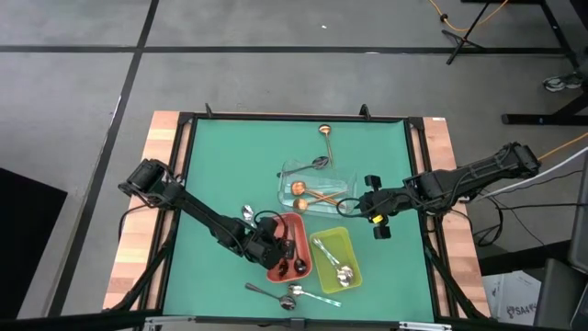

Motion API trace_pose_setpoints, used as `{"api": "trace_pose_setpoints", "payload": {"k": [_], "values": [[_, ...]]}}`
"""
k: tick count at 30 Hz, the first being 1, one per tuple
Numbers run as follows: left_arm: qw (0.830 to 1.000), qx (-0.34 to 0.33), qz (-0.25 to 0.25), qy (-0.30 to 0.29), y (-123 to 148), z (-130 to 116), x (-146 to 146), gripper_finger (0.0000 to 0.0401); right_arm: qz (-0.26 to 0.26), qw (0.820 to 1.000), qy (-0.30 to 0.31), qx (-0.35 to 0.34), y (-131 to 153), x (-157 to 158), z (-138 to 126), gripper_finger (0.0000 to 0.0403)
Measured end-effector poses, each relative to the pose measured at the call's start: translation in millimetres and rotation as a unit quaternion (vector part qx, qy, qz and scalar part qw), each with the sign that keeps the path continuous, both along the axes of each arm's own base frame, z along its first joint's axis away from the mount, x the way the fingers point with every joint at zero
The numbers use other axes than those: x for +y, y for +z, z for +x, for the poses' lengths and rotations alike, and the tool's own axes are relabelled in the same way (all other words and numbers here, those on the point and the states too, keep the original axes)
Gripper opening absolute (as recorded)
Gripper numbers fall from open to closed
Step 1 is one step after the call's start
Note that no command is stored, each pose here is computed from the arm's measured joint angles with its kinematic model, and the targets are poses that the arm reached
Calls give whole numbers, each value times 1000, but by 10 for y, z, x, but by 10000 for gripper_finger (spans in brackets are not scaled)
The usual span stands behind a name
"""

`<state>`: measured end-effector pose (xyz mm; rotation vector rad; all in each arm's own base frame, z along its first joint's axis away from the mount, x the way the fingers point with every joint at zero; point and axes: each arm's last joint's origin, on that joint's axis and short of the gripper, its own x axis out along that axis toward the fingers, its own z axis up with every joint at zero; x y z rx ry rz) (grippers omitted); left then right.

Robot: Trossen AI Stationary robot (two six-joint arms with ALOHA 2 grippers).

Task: Sort silverware by color (type)
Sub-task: Put the blue patterned spoon into the yellow bin

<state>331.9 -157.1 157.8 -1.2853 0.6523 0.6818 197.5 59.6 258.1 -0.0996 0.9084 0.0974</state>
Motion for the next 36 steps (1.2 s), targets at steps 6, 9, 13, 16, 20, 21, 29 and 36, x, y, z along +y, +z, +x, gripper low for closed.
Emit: {"api": "trace_pose_setpoints", "payload": {"k": [6,9,13,16,20,21,29,36], "values": [[1000,0,2,-2,2,1,0,86,0,1000,0,0,0,0,0,92],[1000,0,2,-3,2,0,0,86,0,1000,0,0,0,0,0,92],[1000,0,3,-3,3,1,0,86,0,1000,0,0,0,0,0,92],[1000,-2,2,-3,16,-1,1,86,0,1000,0,0,0,0,0,92],[1000,-10,8,-16,81,-17,-11,86,0,1000,0,0,0,0,-1,92],[1000,-12,10,-20,106,-22,-8,86,0,1000,0,0,0,0,0,92],[996,-46,39,-71,394,-80,20,86,0,1000,0,0,0,0,0,92],[980,-70,107,-149,656,-159,71,86,0,1000,0,0,0,-1,0,92]]}}
